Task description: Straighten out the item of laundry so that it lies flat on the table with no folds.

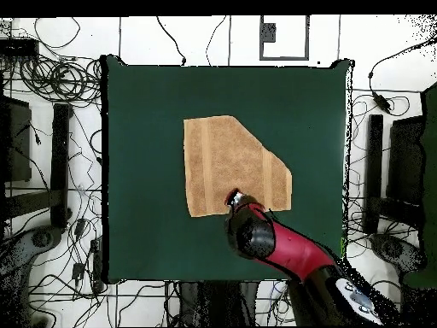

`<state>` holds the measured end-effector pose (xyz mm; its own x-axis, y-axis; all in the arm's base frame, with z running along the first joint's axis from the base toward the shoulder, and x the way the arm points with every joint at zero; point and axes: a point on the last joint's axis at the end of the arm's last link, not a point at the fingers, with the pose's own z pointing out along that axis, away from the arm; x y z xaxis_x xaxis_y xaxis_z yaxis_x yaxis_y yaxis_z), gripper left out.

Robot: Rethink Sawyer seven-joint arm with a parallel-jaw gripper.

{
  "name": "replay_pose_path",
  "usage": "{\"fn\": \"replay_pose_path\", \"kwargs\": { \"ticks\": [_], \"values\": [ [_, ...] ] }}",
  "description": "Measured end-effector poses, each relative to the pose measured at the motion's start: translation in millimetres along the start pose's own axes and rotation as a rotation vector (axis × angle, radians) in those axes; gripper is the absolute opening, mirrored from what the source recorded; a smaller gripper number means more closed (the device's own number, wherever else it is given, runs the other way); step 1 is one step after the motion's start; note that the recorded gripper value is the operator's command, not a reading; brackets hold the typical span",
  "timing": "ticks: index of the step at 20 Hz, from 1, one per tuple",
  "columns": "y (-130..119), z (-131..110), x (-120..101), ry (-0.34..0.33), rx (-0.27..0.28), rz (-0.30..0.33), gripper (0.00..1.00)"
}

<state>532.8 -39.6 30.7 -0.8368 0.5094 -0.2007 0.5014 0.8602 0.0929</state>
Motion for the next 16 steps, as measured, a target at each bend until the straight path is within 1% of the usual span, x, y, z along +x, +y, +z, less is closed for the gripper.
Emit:
{"fn": "replay_pose_path", "kwargs": {
  "ticks": [2, 3, 5, 7, 10, 12, 14, 16],
  "values": [
    [-11, 3, -12, -0.049, 0.007, -0.021, 1.00],
    [-27, 6, -32, -0.119, 0.005, -0.048, 1.00],
    [-40, 9, -45, -0.165, 0.003, -0.063, 1.00],
    [-65, 13, -68, -0.231, 0.002, -0.077, 1.00],
    [-95, 18, -89, -0.276, 0.012, -0.077, 1.00],
    [-111, 21, -99, -0.293, 0.012, -0.080, 1.00],
    [-122, 26, -106, -0.307, -0.005, -0.086, 1.00],
    [-129, 32, -112, -0.320, -0.037, -0.092, 1.00]
  ]
}}
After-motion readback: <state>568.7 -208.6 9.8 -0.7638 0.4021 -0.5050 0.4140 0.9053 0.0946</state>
